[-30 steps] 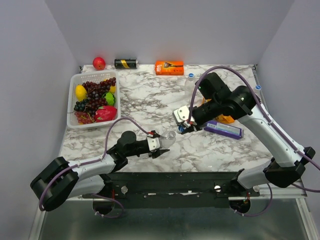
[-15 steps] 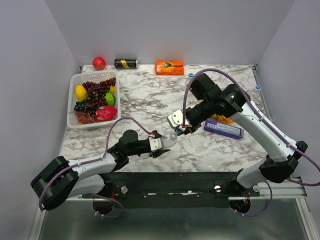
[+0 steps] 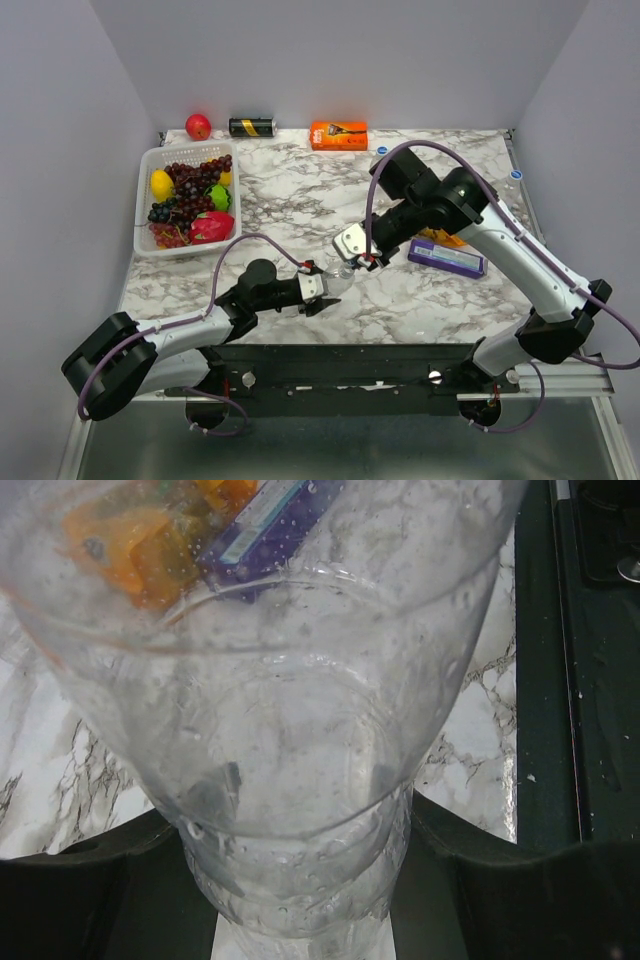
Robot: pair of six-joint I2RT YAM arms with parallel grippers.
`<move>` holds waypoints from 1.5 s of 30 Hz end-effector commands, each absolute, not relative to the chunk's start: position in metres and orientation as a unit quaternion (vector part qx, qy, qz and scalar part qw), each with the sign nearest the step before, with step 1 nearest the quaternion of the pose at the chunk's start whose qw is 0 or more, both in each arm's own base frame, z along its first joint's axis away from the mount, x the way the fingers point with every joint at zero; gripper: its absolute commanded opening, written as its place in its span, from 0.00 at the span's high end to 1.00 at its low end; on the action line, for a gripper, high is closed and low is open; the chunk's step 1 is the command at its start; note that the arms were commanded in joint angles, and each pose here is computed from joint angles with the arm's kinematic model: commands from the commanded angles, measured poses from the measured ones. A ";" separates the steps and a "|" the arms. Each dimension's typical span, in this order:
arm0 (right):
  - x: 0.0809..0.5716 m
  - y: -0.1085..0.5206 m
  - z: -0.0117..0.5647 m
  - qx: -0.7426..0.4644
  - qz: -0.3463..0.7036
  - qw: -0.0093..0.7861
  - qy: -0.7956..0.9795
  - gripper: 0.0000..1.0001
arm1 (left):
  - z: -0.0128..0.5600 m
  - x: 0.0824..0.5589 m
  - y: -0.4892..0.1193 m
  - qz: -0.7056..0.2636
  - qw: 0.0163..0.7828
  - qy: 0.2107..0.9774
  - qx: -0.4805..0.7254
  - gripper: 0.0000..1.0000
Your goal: Screw on the bottle caps
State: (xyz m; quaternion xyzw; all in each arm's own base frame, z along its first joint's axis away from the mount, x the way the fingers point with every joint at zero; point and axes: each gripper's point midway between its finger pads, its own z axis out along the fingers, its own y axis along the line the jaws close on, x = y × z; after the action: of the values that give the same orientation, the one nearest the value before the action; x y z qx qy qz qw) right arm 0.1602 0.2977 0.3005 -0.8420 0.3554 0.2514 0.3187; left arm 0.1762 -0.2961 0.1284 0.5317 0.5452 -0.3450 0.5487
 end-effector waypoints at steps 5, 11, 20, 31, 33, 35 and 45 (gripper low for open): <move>0.129 0.279 0.290 -0.844 0.299 0.245 0.372 0.76 | 0.151 0.184 -0.301 -0.345 0.579 0.530 0.514 1.00; 0.127 0.275 0.290 -0.841 0.296 0.244 0.381 0.77 | 0.145 0.183 -0.300 -0.345 0.574 0.537 0.513 1.00; 0.120 0.265 0.288 -0.836 0.297 0.238 0.395 0.77 | 0.139 0.182 -0.295 -0.338 0.572 0.544 0.512 1.00; 0.137 0.273 0.278 -0.836 0.275 0.244 0.408 0.77 | 0.146 0.183 -0.297 -0.340 0.580 0.537 0.509 1.00; 0.139 0.272 0.275 -0.837 0.268 0.245 0.408 0.77 | 0.148 0.183 -0.297 -0.341 0.583 0.536 0.507 1.00; 0.140 0.269 0.269 -0.839 0.260 0.242 0.413 0.77 | 0.148 0.184 -0.296 -0.340 0.586 0.536 0.503 1.00; 0.164 0.279 0.269 -0.824 0.223 0.281 0.439 0.77 | 0.153 0.184 -0.298 -0.342 0.593 0.526 0.505 1.00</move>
State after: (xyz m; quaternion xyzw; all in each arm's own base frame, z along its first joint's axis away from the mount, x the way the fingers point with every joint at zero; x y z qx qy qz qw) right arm 0.1554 0.2813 0.2768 -0.8297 0.4105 0.2457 0.2877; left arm 0.1787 -0.2879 0.1138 0.5151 0.5754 -0.3337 0.5406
